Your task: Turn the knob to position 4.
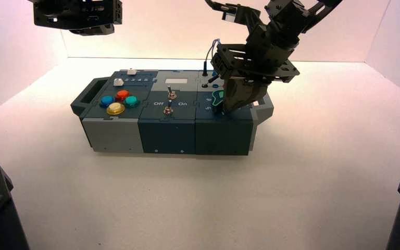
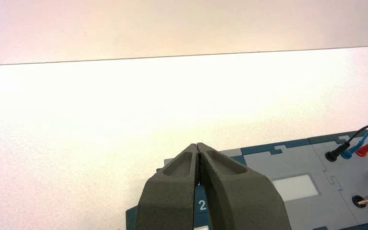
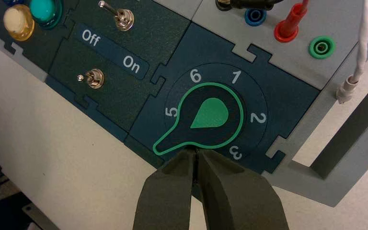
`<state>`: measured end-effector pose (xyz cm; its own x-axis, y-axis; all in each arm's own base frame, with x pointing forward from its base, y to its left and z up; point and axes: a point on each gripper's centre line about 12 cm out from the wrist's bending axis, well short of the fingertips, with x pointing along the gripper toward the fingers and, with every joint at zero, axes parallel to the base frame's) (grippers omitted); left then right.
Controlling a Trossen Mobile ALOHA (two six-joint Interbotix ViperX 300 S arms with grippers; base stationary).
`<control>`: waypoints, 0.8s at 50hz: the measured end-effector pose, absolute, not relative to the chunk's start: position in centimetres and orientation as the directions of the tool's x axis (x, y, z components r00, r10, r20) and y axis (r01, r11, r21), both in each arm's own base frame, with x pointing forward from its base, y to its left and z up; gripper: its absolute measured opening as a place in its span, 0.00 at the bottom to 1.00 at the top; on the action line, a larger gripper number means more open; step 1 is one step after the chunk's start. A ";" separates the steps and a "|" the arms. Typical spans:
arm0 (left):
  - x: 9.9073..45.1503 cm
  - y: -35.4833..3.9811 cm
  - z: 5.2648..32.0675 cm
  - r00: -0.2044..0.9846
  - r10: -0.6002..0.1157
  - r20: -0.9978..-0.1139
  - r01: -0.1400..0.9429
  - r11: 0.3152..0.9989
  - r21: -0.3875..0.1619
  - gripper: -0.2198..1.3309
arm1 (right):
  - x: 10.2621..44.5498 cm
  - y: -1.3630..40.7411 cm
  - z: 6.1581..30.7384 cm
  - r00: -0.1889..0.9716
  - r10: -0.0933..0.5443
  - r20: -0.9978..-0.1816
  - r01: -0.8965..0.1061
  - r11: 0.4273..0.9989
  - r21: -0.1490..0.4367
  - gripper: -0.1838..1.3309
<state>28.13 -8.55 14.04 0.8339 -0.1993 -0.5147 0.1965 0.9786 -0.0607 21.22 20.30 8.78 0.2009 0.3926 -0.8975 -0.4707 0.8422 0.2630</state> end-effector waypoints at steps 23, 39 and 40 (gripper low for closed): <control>28.1 -8.5 14.0 0.834 -0.199 -0.515 0.196 0.979 -0.061 0.03 | 20.4 21.0 9.1 0.174 0.407 -0.897 -0.491 0.825 0.280 0.03; 28.2 -8.6 14.0 0.834 -0.200 -0.515 0.198 0.978 -0.060 0.03 | 20.3 21.5 10.9 0.197 0.445 -0.873 -0.513 0.806 0.295 0.03; 28.2 -8.6 14.0 0.834 -0.200 -0.515 0.198 0.978 -0.060 0.03 | 20.3 21.5 11.0 0.198 0.447 -0.872 -0.514 0.805 0.296 0.03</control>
